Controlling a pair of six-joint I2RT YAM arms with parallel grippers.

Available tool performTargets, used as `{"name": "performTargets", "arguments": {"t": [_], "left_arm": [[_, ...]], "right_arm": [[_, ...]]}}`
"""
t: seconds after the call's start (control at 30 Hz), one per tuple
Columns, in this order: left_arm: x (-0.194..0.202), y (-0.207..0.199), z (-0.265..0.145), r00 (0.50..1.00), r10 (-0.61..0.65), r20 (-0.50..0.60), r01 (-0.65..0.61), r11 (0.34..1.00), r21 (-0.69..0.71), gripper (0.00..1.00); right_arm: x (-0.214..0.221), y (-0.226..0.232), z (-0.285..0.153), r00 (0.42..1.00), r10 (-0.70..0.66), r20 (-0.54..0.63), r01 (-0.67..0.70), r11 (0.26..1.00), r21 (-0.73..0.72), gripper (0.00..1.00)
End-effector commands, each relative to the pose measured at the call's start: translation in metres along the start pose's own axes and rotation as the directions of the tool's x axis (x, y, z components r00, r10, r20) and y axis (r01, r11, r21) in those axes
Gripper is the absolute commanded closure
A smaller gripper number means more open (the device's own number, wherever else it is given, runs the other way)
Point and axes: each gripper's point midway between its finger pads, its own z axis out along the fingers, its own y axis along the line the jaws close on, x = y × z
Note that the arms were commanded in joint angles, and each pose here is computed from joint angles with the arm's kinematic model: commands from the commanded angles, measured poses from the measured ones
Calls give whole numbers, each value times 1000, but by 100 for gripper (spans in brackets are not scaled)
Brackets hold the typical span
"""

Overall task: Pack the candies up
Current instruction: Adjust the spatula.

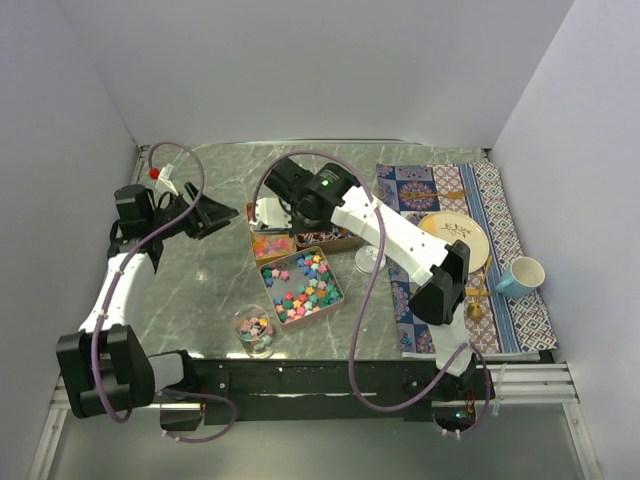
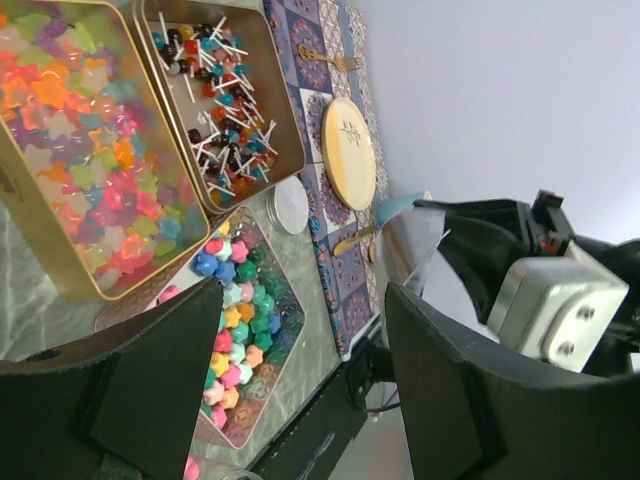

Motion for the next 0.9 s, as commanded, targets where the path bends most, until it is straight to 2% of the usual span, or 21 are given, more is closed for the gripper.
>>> {"name": "performTargets", "arguments": {"t": [0.0,0.23,0.4,0.53,0.7,0.87], "left_arm": [[-10,-12,9,998,55,-26,-54,997,58,28],[-5,-22,21,993,82,-84,-72,990,125,32],[18,-35,26,982,95,-164,-63,980,188,37],[30,-31,30,977,97,-191,-64,983,173,41],[32,-16,35,982,29,-188,-7,993,117,44],[27,-14,42,984,2,-176,22,990,137,47]], "right_arm": [[-20,9,3,998,-8,56,11,999,-53,100],[-15,6,27,998,46,33,-43,997,-69,100],[-20,-3,35,996,84,39,-82,995,-55,100],[-31,-12,33,990,122,69,-119,992,-42,100],[-35,-13,19,992,86,97,-86,996,-11,100],[-34,-3,7,991,14,134,-15,1000,6,100]]}}
